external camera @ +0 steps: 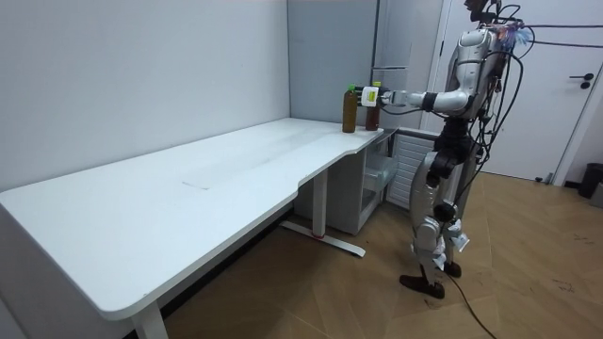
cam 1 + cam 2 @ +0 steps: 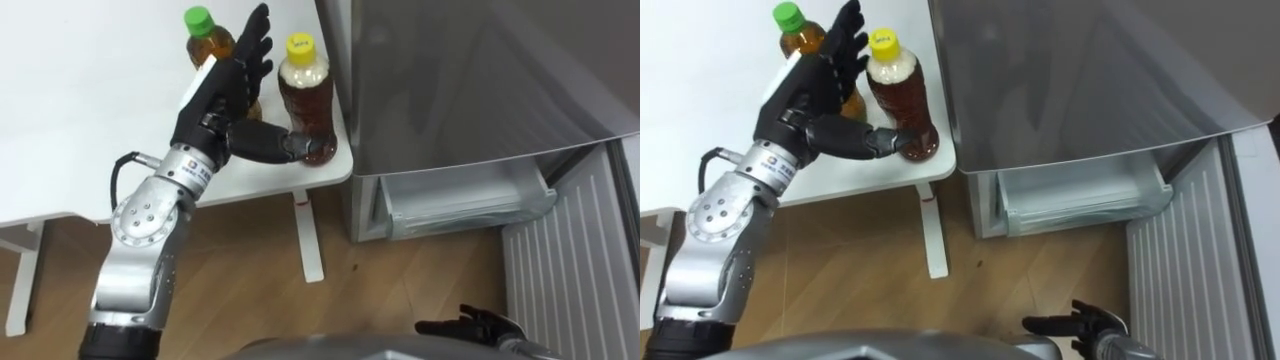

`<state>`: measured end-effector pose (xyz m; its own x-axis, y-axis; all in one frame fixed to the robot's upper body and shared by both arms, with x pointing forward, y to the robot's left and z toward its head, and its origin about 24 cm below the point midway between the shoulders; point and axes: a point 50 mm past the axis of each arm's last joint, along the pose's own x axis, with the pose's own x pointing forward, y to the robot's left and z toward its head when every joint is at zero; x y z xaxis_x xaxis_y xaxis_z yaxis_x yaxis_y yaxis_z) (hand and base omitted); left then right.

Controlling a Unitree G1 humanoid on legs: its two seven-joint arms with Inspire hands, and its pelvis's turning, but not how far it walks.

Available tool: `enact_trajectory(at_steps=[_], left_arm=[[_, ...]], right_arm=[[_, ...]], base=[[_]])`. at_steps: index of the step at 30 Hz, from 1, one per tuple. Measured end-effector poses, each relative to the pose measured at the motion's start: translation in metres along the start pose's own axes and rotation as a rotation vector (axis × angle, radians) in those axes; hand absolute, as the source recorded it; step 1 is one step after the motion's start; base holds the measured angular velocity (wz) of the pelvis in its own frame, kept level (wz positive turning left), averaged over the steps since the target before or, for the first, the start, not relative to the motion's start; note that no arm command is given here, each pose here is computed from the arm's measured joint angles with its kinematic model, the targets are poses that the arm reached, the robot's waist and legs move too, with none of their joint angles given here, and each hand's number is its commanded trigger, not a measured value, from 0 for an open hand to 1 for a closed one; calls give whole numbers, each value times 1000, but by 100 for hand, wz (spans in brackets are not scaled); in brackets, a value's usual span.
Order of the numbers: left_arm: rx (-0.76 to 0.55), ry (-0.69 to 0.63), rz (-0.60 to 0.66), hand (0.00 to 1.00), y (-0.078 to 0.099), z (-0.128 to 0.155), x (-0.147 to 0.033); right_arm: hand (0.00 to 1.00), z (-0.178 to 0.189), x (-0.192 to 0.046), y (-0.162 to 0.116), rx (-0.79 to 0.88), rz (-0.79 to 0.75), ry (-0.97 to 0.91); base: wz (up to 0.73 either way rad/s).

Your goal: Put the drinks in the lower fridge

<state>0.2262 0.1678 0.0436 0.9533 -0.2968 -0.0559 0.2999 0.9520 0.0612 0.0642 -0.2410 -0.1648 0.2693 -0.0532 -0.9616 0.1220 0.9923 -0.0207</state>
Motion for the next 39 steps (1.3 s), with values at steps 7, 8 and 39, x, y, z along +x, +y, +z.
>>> enact_trajectory(at_steps=[7,8,39], left_arm=[[-13,22,4,0,1,-6,0],[-12,18,3,0,1,-5,1],[-26,32,18,0,8,-7,20]], right_arm=[[0,1,0,0,-6,0,-10],[0,2,0,1,-15,3,-17],[0,7,1,3,-41,11,-25]], base=[[0],[0],[0]])
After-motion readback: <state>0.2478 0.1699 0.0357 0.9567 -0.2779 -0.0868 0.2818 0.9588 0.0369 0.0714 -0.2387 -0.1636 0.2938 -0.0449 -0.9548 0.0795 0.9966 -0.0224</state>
